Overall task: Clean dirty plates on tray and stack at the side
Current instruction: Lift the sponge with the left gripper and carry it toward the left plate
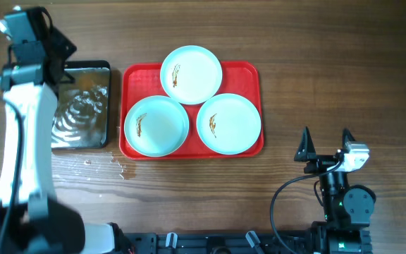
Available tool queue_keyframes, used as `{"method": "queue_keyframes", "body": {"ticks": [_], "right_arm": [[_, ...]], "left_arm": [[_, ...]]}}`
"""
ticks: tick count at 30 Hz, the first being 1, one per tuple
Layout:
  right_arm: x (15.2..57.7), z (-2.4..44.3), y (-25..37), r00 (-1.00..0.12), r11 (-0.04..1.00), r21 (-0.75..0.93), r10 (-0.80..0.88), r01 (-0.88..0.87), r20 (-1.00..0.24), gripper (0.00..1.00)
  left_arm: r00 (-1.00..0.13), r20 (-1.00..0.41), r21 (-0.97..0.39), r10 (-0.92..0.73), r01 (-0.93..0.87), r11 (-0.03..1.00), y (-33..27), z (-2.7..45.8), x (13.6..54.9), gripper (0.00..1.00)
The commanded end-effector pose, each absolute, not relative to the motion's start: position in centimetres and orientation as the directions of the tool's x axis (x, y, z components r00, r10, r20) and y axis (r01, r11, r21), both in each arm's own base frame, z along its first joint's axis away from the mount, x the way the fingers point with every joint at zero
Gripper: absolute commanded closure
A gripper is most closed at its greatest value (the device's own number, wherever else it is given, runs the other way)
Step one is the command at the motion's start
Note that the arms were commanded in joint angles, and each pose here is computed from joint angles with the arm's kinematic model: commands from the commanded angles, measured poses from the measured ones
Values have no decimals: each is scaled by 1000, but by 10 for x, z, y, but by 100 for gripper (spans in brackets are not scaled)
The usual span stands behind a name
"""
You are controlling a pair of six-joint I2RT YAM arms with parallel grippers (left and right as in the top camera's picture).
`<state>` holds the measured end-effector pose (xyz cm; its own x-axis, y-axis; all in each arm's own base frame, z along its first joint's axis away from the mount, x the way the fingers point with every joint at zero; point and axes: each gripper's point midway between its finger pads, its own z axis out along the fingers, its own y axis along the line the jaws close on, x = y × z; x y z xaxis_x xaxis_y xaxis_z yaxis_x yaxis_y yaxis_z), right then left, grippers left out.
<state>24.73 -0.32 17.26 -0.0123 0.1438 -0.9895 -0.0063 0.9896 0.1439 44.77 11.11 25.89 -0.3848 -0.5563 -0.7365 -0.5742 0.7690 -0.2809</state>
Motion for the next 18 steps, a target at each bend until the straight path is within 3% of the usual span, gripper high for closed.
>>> {"method": "queue_keyframes", "body": {"ticks": [1,3,4,5,7,10,12,14,17,18], "right_arm": [[247,174,-5,-4,991,132,132,5,-991,0],[247,174,-5,-4,991,131,131,5,-991,0],[247,174,-5,-4,991,132,132,5,-991,0],[247,174,-5,-4,991,131,131,5,-991,0],[247,174,-5,-4,991,131,131,5,-991,0],[247,174,-5,-4,991,131,131,5,-991,0],[247,174,-5,-4,991,131,131,5,-991,0],[247,174,-5,-4,991,132,132,5,-991,0],[247,174,-5,-4,991,132,132,5,-991,0],[247,174,-5,-4,991,131,131,5,-991,0]], "left_arm": [[-477,-690,-195,-545,-602,774,112,215,442,96],[-579,-598,-14,-554,-684,729,132,128,427,96],[-644,-538,205,-545,-726,656,159,84,401,96],[-644,-551,261,-531,-737,624,169,86,395,96],[-601,-606,229,-521,-759,609,172,114,400,96],[-449,-731,-5,-513,-749,663,155,203,416,96],[-430,-730,-114,-532,-691,714,137,223,421,96],[-490,-676,-100,-550,-679,727,131,189,421,96],[-700,-470,94,-538,-646,758,129,80,396,96],[-741,-442,142,-506,-615,776,131,73,393,96]]}}
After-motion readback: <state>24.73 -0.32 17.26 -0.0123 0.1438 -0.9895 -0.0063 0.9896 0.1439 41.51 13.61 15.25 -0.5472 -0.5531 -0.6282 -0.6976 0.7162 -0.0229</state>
